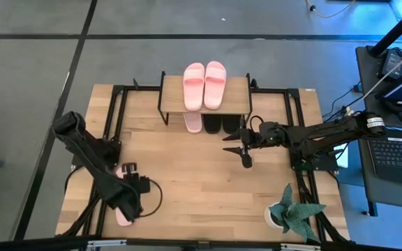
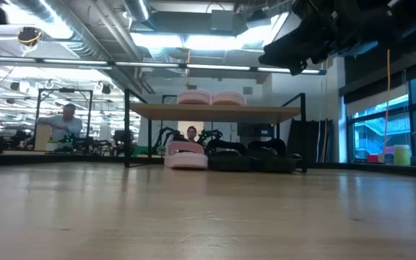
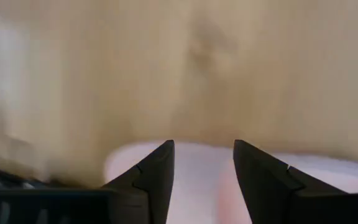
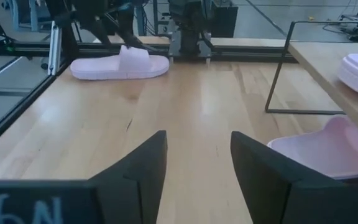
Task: Pick and place slides into the shelf
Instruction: Put the pink slipper slide under the shelf
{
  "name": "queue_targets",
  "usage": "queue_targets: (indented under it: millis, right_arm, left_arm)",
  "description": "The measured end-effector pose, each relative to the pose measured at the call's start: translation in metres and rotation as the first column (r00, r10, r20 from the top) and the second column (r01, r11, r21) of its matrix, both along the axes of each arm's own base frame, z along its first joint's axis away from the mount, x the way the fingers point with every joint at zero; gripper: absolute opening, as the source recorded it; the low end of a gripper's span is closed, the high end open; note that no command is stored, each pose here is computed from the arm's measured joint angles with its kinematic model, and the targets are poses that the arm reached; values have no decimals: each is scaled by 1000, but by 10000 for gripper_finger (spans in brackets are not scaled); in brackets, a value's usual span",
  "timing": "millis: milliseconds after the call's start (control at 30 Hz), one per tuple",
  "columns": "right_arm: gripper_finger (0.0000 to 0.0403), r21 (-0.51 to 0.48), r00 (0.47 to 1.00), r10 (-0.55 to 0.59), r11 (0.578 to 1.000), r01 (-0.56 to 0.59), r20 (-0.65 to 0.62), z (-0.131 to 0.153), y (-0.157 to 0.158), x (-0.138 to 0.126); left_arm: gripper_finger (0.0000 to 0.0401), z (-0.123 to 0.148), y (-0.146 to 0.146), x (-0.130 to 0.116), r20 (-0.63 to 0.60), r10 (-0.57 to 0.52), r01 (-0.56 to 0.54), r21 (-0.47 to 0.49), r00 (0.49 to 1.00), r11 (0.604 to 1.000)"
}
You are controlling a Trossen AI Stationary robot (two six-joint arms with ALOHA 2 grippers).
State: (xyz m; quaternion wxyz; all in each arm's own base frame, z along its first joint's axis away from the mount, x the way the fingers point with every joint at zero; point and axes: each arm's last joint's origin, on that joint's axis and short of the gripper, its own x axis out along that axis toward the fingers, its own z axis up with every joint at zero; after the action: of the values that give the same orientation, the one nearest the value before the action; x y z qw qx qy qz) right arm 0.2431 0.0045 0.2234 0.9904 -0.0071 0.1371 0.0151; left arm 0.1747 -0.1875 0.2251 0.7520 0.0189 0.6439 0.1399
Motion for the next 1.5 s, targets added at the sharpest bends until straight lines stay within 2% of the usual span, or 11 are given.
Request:
queue_targets:
  millis: [133, 267, 367, 500, 667, 767, 900, 1100, 1300, 1500]
  right_arm:
    - [180, -23, 999, 6, 1000, -7, -37, -4, 0, -1]
    - [180, -21, 997, 6, 1000, -7, -82, -8, 0, -2]
    - [180, -22, 995, 6, 1000, -8, -102, -9, 0, -3]
    - [180, -22, 995, 6, 1000, -8, -104, -10, 0, -3]
    - [180, -50, 994, 14, 999, -19, -109, -10, 0, -3]
    - [180, -66, 994, 18, 997, -26, -109, -10, 0, -3]
    - [180, -70, 994, 20, 997, -27, -109, -10, 0, -3]
    - [180, -70, 994, 20, 997, -27, -108, -10, 0, -3]
    - [180, -70, 994, 20, 997, -28, -108, -10, 0, -3]
    - [180, -71, 994, 20, 997, -28, -108, -10, 0, -3]
  left_arm:
    - [142, 5, -17, 6, -72, 50, -56, -79, 996, 995]
    - [136, 21, -30, 10, -115, 115, -128, -106, 987, 986]
    - [135, 23, -36, 11, -163, 148, -163, -83, 975, 983]
    - [135, 11, -44, 14, -250, 177, -194, -45, 952, 980]
    - [135, -6, -51, 14, -322, 151, -157, 6, 934, 988]
    - [135, -11, -53, 9, -341, 183, -169, 71, 922, 983]
    - [135, -12, -56, 4, -278, 211, -178, 138, 937, 974]
    - [135, -12, -62, -5, -156, 185, -154, 194, 970, 969]
    - [135, -14, -67, -13, -138, 182, -151, 211, 974, 966]
    - [135, -28, -71, -21, -133, 199, -161, 253, 971, 954]
